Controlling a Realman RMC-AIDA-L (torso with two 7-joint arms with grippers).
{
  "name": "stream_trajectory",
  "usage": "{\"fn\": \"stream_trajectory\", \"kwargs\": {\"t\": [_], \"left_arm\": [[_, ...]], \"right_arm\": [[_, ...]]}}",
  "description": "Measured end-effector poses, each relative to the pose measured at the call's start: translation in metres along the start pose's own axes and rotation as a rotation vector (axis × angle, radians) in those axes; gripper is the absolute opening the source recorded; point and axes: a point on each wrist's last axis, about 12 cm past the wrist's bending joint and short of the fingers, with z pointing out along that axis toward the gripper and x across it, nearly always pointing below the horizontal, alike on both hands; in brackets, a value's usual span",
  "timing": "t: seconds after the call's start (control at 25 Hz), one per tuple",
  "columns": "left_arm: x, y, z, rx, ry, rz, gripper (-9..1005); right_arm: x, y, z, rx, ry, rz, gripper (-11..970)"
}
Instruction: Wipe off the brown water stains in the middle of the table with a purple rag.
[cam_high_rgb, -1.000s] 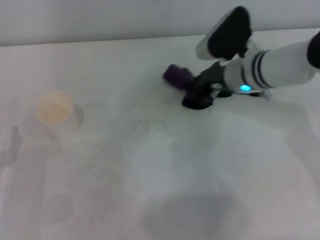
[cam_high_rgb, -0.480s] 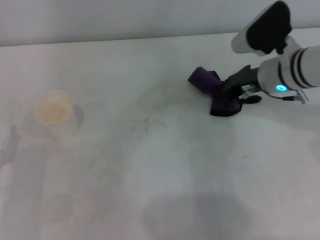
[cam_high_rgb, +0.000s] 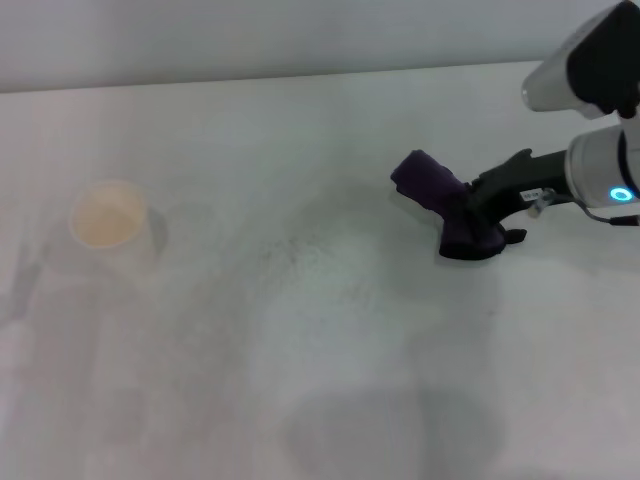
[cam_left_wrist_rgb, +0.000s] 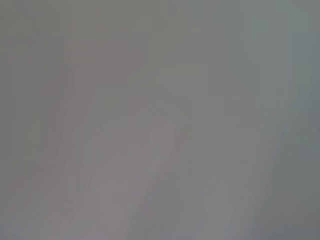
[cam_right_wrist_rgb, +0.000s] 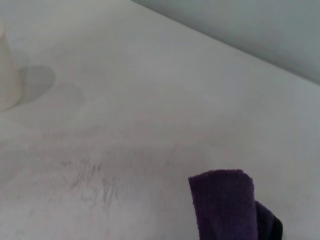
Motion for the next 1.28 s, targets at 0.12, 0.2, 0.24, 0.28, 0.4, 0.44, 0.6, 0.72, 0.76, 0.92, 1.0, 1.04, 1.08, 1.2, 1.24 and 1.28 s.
{"fn": "stream_trajectory", "kwargs": {"t": [0.12, 0.2, 0.24, 0.28, 0.4, 0.44, 0.6, 0.72, 0.76, 0.92, 1.0, 1.04, 1.08, 1.2, 1.24, 1.28], "left_arm": [[-0.001, 0.001, 0.001, 0.002, -0.002, 0.003, 886], [-0.001, 0.001, 0.001, 0.002, -0.002, 0.003, 886], [-0.001, 0.001, 0.001, 0.002, -0.002, 0.003, 886], [-0.001, 0.001, 0.002, 0.003, -0.003, 0.002, 886], [-0.001, 0.000, 0.003, 0.005, -0.004, 0.001, 885], [-0.001, 0.000, 0.003, 0.006, -0.005, 0.001, 885], [-0.001, 0.000, 0.003, 0.007, -0.005, 0.001, 885], [-0.001, 0.000, 0.003, 0.007, -0.005, 0.001, 885], [-0.001, 0.000, 0.003, 0.006, -0.004, 0.001, 885], [-0.001, 0.000, 0.003, 0.007, -0.005, 0.001, 885], [-0.002, -0.001, 0.005, 0.012, -0.008, 0.002, 885], [-0.002, -0.001, 0.005, 0.012, -0.008, 0.002, 885], [-0.002, -0.002, 0.007, 0.018, -0.010, 0.002, 885], [-0.002, -0.003, 0.008, 0.022, -0.009, 0.003, 886], [-0.002, -0.003, 0.008, 0.023, -0.009, 0.003, 886], [-0.002, -0.003, 0.008, 0.024, -0.009, 0.003, 886]], "right_arm": [[0.009, -0.005, -0.002, -0.022, 0.011, 0.043, 107], [0.014, -0.006, -0.002, -0.047, 0.010, 0.054, 105], [0.016, -0.005, -0.002, -0.068, 0.002, 0.050, 105], [0.018, -0.004, -0.001, -0.092, -0.008, 0.039, 104], [0.021, -0.001, 0.000, -0.150, -0.055, 0.003, 125], [0.022, 0.000, 0.001, -0.160, -0.068, 0.002, 137], [0.025, -0.003, 0.000, -0.166, -0.092, 0.015, 181], [0.022, -0.004, -0.002, -0.174, -0.133, 0.016, 215], [0.021, -0.004, -0.003, -0.181, -0.161, 0.019, 226], [0.016, -0.018, -0.014, -0.183, -0.373, 0.119, 388], [0.019, -0.030, -0.021, -0.190, -0.529, 0.221, 469], [0.021, -0.036, -0.024, -0.193, -0.594, 0.269, 573], [0.024, -0.041, -0.028, -0.201, -0.668, 0.321, 678], [0.034, -0.053, -0.039, -0.226, -0.863, 0.439, 777], [0.038, -0.054, -0.045, -0.242, -0.939, 0.471, 810], [0.041, -0.055, -0.050, -0.256, -0.993, 0.486, 843]]}}
